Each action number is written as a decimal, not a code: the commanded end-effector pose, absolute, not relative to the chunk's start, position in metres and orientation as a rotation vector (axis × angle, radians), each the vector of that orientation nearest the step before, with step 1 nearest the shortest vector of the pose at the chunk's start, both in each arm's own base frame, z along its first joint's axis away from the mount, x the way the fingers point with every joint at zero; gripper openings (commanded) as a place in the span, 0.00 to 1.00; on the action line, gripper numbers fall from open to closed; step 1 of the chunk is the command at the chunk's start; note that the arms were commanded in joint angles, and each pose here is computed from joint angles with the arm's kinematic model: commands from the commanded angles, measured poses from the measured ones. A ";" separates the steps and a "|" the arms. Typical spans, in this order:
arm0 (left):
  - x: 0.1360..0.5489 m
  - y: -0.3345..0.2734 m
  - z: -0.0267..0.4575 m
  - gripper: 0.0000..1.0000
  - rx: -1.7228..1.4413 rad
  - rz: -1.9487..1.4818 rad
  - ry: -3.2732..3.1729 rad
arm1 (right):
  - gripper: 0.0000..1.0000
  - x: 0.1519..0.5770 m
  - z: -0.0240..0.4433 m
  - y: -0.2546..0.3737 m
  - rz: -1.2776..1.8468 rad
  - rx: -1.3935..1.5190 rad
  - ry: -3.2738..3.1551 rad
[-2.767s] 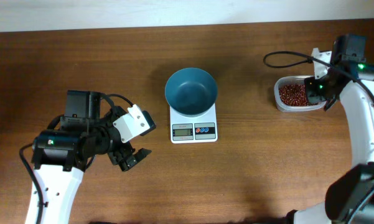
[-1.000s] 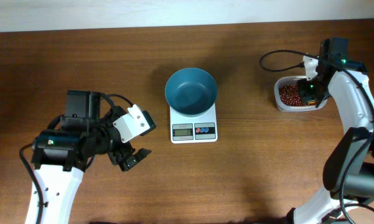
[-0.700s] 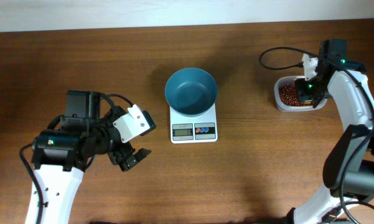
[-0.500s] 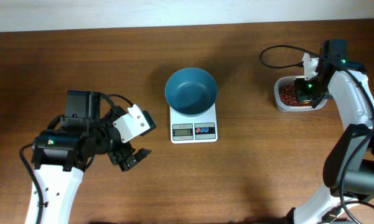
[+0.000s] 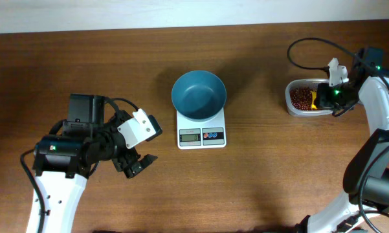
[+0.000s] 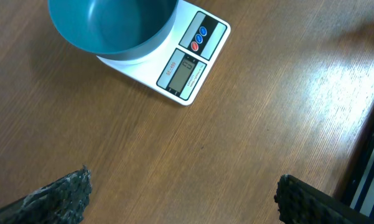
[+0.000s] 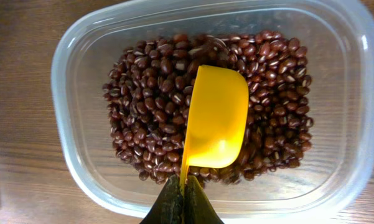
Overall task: Scoop item into bowl and weigh 50g on scale
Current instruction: 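Lower the scoop into the red beans with the right gripper, then drag the scoop through the beans and lift it filled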
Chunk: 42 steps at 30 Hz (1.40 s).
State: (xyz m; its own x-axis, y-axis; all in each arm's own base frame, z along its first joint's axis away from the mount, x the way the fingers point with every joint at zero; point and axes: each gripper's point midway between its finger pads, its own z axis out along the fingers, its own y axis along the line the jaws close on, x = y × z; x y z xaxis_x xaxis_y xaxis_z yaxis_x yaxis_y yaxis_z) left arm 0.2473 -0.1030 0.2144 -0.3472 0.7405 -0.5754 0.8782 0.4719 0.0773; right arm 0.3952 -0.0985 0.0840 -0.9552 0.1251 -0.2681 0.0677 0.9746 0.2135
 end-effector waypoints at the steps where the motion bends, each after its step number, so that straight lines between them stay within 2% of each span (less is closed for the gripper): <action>1: 0.247 -0.101 0.216 0.99 1.342 -0.319 2.166 | 0.04 0.395 0.082 -0.078 0.457 0.145 2.828; 14: 0.247 -0.101 0.216 0.99 1.342 -0.319 2.166 | 0.04 0.398 0.071 -0.067 0.584 0.175 2.822; 26: 0.247 -0.101 0.216 0.99 1.342 -0.319 2.166 | 0.04 0.394 0.071 -0.096 0.724 0.327 2.736; 42: 0.247 -0.101 0.216 0.99 1.342 -0.319 2.166 | 0.04 0.394 0.049 -0.083 0.885 0.365 2.740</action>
State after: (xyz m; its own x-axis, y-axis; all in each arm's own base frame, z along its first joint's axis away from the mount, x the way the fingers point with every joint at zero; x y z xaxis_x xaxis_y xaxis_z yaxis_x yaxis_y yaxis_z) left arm 0.2473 -0.1030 0.2144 -0.3472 0.7405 -0.5754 0.8782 0.4719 0.0773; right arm 0.3986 -0.0910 0.0722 -0.9273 0.3033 -0.2193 0.1277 0.8072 0.5763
